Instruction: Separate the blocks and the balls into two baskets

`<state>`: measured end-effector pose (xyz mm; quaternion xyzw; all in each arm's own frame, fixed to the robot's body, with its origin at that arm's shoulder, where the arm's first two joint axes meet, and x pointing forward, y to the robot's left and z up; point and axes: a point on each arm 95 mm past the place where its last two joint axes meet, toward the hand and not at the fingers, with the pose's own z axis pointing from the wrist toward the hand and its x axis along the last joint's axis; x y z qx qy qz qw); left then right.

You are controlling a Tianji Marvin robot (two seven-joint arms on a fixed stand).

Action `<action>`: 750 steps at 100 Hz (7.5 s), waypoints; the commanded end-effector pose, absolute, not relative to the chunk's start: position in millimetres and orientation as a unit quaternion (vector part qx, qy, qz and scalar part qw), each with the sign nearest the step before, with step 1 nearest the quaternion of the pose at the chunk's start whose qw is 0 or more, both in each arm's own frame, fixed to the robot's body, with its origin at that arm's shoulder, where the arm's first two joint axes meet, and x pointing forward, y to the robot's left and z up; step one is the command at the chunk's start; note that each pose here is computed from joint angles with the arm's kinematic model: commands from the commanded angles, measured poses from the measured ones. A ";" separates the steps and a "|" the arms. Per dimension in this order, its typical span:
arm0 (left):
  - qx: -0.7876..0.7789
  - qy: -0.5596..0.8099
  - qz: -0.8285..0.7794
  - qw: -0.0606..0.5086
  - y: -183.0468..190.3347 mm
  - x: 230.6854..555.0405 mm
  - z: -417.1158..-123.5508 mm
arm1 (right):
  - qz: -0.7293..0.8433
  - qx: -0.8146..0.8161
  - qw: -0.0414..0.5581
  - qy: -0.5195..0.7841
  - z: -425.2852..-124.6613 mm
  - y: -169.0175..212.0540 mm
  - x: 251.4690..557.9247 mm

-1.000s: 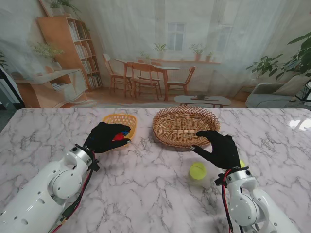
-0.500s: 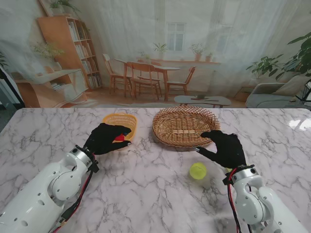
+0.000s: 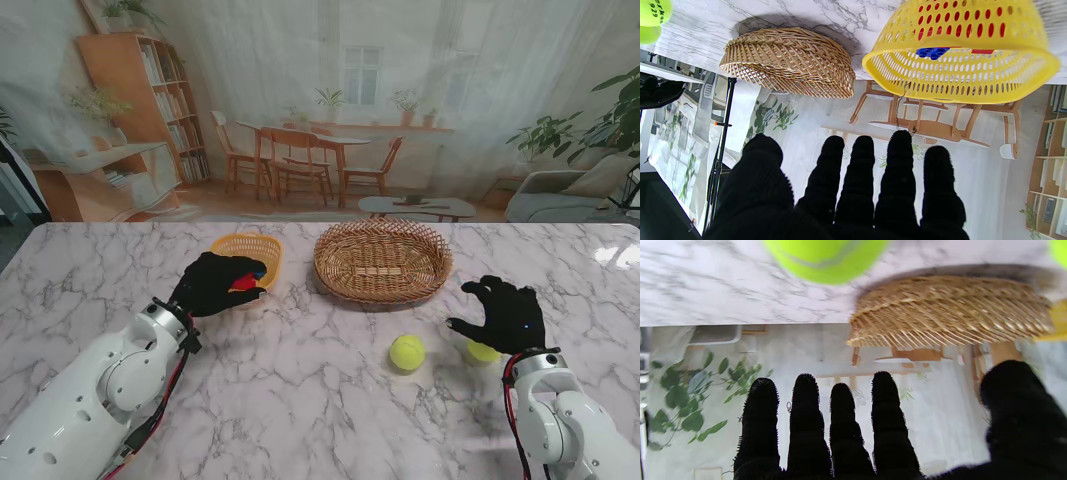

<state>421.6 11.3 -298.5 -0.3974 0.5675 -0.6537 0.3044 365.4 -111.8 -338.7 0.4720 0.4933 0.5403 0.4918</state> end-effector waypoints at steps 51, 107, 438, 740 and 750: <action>-0.404 0.574 -0.644 0.304 11.3 421.4 -300.7 | 0.471 0.502 0.516 0.510 -383.4 -127.5 362.7; -0.405 0.575 -0.642 0.305 12.2 421.8 -300.2 | 0.442 0.514 0.522 0.518 -414.0 -122.8 363.3; -0.407 0.584 -0.634 0.304 12.4 421.8 -302.9 | 0.473 0.432 0.400 0.655 -315.0 12.2 565.9; -0.398 0.594 -0.621 0.320 13.3 423.9 -304.7 | 0.536 0.412 0.381 0.630 -399.8 -6.5 351.8; -0.398 0.594 -0.621 0.321 13.5 424.0 -304.9 | 0.537 0.407 0.389 0.628 -402.0 -5.8 352.2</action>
